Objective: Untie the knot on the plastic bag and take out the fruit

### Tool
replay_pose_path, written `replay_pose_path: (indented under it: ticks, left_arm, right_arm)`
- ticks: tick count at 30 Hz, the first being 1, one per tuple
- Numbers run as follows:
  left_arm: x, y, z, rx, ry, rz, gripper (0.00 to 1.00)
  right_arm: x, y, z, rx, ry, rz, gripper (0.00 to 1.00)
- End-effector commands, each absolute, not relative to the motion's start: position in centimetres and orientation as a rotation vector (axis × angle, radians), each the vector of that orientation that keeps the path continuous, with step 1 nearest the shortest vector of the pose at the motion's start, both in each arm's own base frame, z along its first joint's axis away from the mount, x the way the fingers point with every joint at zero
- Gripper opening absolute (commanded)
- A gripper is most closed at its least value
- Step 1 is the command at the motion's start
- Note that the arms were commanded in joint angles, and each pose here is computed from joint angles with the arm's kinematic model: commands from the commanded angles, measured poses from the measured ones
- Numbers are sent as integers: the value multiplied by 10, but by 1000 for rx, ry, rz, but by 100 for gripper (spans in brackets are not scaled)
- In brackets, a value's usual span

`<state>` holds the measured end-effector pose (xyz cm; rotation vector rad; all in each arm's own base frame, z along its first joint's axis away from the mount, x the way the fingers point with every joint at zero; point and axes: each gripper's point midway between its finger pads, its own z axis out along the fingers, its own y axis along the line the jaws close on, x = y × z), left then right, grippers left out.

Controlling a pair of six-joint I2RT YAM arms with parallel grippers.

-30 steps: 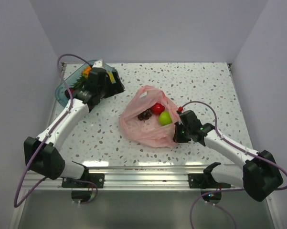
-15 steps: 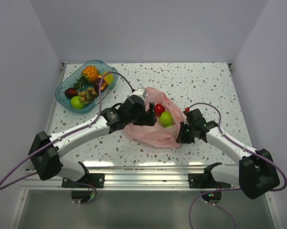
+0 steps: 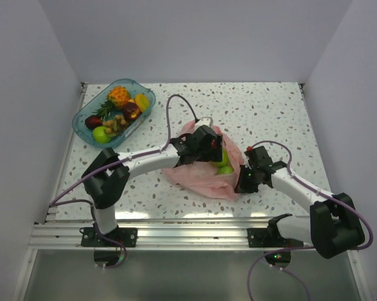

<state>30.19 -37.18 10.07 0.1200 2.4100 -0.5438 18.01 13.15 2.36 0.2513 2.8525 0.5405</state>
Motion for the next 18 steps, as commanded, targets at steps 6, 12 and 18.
replay_pose_path:
  ticks: [6, 12, 18]
  left_arm:
    - [336, -410, 109, 13, 2282, -579, 100]
    - [340, -415, 76, 11, 2328, -524, 100]
    - [340, -420, 65, 31, 2348, -506, 95]
  right_arm:
    - [175, 136, 23, 248, 2865, 592, 0]
    - [175, 138, 20, 241, 2870, 608, 0]
    - [175, 139, 18, 237, 2870, 614, 0]
